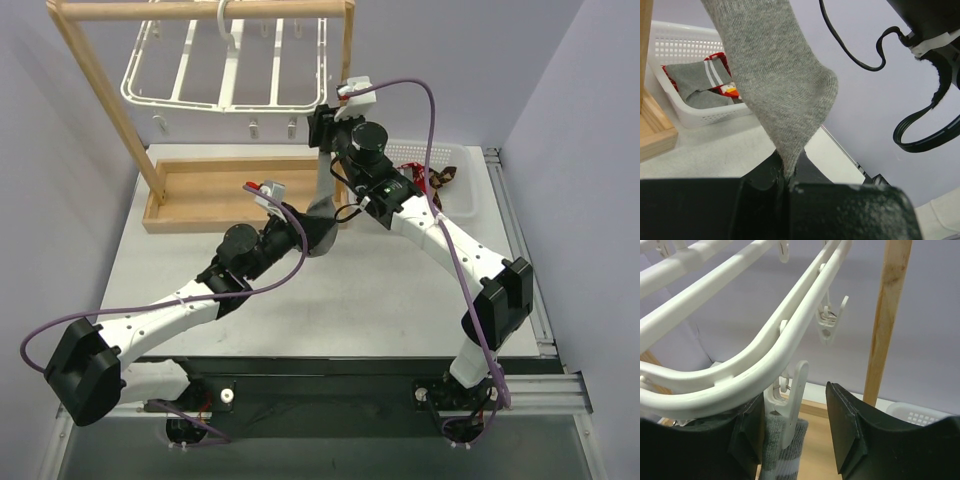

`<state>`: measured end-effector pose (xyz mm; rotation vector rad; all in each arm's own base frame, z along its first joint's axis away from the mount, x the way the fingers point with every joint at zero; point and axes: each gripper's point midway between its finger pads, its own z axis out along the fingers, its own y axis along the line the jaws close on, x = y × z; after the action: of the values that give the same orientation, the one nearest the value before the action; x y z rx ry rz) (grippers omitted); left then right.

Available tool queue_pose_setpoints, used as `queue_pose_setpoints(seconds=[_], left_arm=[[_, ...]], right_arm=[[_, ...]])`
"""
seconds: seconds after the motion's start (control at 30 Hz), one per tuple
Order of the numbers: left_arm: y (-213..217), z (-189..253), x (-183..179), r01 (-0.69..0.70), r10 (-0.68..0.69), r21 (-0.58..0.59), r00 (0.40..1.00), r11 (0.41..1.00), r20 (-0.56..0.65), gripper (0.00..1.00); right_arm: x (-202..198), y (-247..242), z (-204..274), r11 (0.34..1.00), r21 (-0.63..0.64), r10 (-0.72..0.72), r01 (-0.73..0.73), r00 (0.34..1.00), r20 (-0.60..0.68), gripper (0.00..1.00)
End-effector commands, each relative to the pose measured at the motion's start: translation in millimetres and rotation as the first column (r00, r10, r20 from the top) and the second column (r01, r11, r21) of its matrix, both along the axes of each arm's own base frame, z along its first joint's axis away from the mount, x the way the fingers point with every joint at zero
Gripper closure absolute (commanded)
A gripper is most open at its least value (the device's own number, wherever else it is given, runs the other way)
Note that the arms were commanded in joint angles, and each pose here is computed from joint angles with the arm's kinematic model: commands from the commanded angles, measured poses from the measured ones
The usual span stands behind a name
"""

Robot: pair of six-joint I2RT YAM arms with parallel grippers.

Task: Remove the socks clipped to the hanger

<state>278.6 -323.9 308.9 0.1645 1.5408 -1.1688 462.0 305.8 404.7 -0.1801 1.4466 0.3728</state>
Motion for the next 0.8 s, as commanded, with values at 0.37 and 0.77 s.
queue_pose_setpoints(seconds=[0.37,0.77], left_arm=[[-1.4,15.6,-4.9,0.007,-0.006,-0.029,0.999,1.0,0.035,1.0],[0.0,3.3,-1.9,-0.011,0.011,-0.002,1.0,1.0,0.024,1.0]], right_arm=[[-3.4,-13.9,59.1,0.993,0.103,-0.073,0.06,0.989,0.13,0.59],[-4.7,-7.0,56.0,0.997,0.083,-0.012,0.004,0.995,0.095,1.0]])
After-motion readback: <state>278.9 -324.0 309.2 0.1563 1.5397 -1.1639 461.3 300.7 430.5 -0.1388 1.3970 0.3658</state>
